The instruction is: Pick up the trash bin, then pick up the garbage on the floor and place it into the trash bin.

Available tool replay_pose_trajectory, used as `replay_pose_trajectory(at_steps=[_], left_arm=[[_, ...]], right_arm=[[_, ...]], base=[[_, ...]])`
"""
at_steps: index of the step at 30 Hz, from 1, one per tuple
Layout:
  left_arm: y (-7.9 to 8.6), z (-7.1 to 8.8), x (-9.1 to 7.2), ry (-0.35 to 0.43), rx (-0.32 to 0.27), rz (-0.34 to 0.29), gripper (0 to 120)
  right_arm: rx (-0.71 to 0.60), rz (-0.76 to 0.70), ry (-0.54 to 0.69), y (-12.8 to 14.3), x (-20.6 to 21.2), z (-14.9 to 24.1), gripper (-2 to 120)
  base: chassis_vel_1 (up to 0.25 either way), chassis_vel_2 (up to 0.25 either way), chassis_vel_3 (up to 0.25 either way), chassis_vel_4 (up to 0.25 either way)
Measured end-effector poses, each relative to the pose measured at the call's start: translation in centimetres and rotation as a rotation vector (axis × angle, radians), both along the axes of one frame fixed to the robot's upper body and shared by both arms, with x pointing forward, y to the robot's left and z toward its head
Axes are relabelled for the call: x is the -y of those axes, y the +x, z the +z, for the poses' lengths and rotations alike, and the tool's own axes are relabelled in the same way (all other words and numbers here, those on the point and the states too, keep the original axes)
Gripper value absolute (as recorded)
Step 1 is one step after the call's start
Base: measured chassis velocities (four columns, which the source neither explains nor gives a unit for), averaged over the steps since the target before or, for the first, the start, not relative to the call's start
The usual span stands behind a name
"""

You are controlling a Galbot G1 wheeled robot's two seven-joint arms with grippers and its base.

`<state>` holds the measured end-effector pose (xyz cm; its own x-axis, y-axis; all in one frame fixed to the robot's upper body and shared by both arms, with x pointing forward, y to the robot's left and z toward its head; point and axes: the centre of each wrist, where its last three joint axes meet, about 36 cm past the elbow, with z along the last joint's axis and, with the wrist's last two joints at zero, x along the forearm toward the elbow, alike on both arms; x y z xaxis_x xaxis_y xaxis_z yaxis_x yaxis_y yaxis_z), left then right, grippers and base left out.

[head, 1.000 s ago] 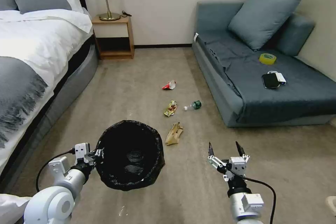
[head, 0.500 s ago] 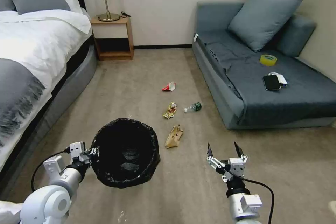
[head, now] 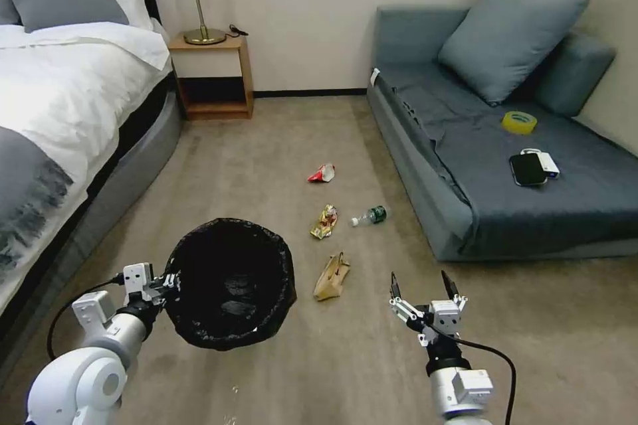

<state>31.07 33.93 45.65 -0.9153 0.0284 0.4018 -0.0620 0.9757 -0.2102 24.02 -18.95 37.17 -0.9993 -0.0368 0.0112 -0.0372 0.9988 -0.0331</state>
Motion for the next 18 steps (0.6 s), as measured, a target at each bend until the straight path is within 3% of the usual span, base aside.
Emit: replay_pose_trajectory(at_steps=[18], left_arm=[[-0.15,0.36,-0.93,0.009,0.014,0.031,4]], right_arm=[[-0.016,0.028,0.01,0.26,-0.88,-0.97,100]], base=[[-0.157,0.159,0.161,-0.155]])
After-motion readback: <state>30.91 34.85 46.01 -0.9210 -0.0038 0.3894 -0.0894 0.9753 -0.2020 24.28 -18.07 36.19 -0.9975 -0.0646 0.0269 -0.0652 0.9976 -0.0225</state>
